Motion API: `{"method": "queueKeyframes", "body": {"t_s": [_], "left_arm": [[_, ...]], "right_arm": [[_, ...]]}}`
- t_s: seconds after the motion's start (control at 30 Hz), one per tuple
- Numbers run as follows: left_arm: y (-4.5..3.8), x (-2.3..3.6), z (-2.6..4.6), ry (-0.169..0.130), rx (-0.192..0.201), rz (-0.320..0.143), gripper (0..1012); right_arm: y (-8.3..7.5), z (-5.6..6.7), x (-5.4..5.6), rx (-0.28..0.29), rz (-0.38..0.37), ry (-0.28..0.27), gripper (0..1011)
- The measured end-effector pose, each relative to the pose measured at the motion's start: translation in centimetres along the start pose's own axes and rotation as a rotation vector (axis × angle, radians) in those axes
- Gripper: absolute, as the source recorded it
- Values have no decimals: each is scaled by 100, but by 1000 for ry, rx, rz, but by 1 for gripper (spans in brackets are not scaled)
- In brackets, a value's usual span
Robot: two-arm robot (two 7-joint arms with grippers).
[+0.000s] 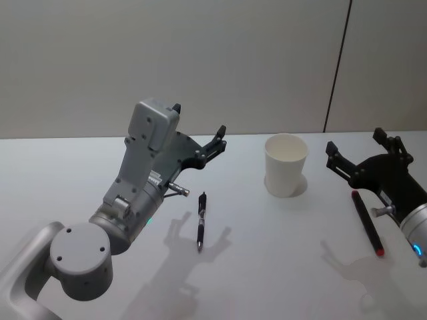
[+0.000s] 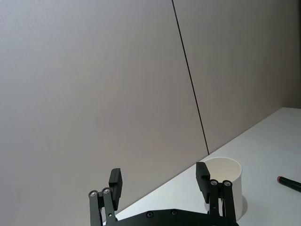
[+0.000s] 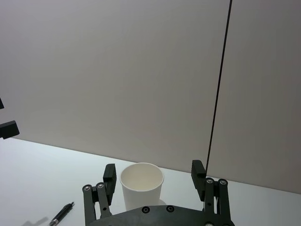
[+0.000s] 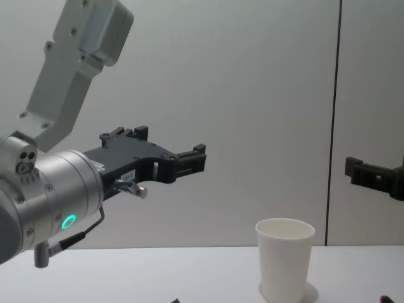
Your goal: Place the pen into the pen holder.
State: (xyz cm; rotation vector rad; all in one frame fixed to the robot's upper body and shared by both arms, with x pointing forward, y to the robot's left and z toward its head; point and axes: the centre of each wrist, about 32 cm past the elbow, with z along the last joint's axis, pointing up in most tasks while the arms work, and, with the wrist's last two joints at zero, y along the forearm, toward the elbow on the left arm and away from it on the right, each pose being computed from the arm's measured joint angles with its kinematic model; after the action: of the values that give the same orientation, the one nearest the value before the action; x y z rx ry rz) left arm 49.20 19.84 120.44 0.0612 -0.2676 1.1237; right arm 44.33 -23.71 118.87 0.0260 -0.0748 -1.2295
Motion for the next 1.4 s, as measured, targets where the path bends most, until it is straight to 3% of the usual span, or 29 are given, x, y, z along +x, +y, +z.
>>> {"method": "queueKeyframes", "body": {"t_s": [1.07, 1.4], "left_arm": [[0, 0, 0, 0, 0, 0, 1003], [0, 0, 0, 0, 0, 0, 1003]], "right_arm": [[1, 0, -2, 0, 0, 0, 1001], [22, 36, -69, -46, -14, 15, 1002]]}}
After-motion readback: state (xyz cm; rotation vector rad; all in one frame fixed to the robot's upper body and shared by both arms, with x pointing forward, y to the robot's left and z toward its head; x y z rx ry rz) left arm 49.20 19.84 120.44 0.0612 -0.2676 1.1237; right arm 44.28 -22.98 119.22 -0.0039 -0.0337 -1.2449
